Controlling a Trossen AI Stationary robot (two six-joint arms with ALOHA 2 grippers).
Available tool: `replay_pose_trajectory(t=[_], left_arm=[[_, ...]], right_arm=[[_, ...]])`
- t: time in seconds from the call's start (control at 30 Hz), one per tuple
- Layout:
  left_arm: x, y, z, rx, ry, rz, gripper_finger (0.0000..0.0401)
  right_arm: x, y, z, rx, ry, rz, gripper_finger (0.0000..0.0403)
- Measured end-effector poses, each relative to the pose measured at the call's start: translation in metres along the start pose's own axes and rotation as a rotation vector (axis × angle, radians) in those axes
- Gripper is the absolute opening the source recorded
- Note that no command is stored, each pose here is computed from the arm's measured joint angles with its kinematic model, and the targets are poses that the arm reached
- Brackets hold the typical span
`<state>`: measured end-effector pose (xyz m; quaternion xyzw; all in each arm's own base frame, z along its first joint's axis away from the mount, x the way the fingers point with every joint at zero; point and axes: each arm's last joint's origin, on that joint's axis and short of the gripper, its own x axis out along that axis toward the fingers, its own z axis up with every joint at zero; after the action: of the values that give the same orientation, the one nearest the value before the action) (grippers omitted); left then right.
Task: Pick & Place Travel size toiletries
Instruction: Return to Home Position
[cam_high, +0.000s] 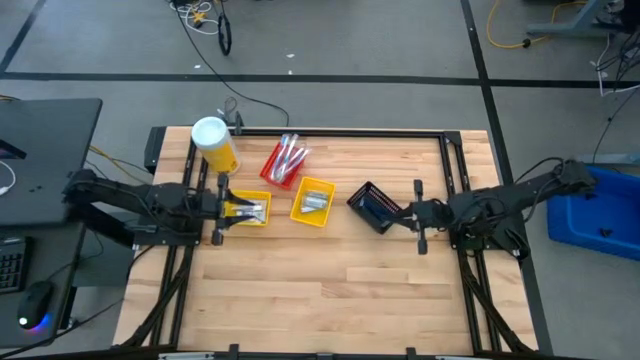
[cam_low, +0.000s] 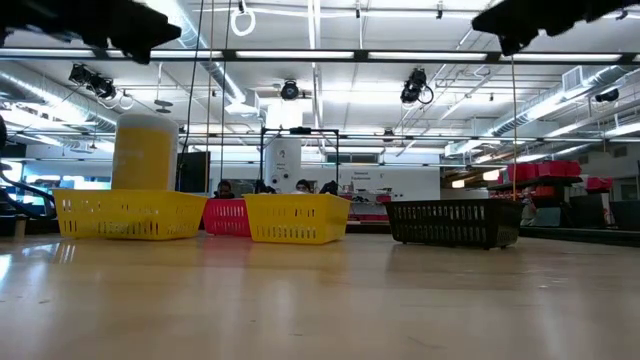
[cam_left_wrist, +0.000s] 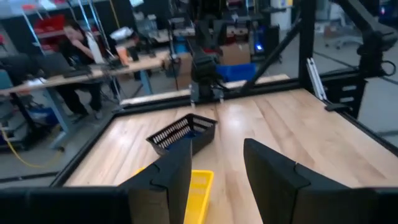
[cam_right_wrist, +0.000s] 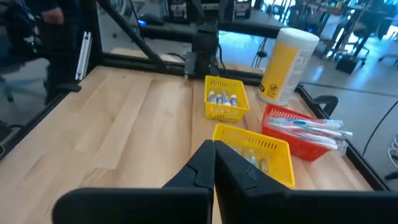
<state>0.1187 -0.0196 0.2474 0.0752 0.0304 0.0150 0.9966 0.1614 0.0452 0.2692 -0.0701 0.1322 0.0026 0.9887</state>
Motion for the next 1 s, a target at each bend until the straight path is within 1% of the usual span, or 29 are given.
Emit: replay_pose_trajectory(t=[0.13, 0.23, 0.43, 0.53, 0.67, 0.87, 0.9, 1.0], left_arm=[[-0.008, 0.000, -0.021, -0.007, -0.033, 0.033, 0.0153], [-0.014, 0.001, -0.029, 0.010, -0.070, 0.047, 0.0153], [-0.025, 0.001, -0.036, 0.030, -0.167, -0.010, 0.0153], [-0.028, 0.000, -0.043, 0.026, -0.188, -0.011, 0.0153], [-0.025, -0.002, -0.057, 0.028, -0.176, -0.002, 0.0153], [-0.019, -0.005, -0.074, 0.021, -0.149, 0.019, 0.0153], [-0.019, -0.005, -0.073, 0.016, -0.162, 0.021, 0.0153], [-0.019, -0.005, -0.074, 0.001, -0.145, 0.014, 0.0153]], right_arm=[[-0.014, -0.004, -0.020, 0.018, -0.057, -0.003, 0.0006], [-0.024, -0.007, -0.031, 0.032, -0.093, -0.005, 0.0006], [-0.043, -0.012, -0.048, 0.023, -0.183, -0.012, 0.0007], [-0.051, -0.015, -0.057, 0.016, -0.207, -0.016, 0.0007], [-0.059, -0.017, -0.068, 0.028, -0.241, -0.018, 0.0007], [-0.067, -0.019, -0.081, 0.044, -0.231, -0.016, 0.0007], [-0.066, -0.019, -0.082, 0.048, -0.225, -0.012, 0.0007], [-0.066, -0.018, -0.084, 0.046, -0.204, 0.011, 0.0007]])
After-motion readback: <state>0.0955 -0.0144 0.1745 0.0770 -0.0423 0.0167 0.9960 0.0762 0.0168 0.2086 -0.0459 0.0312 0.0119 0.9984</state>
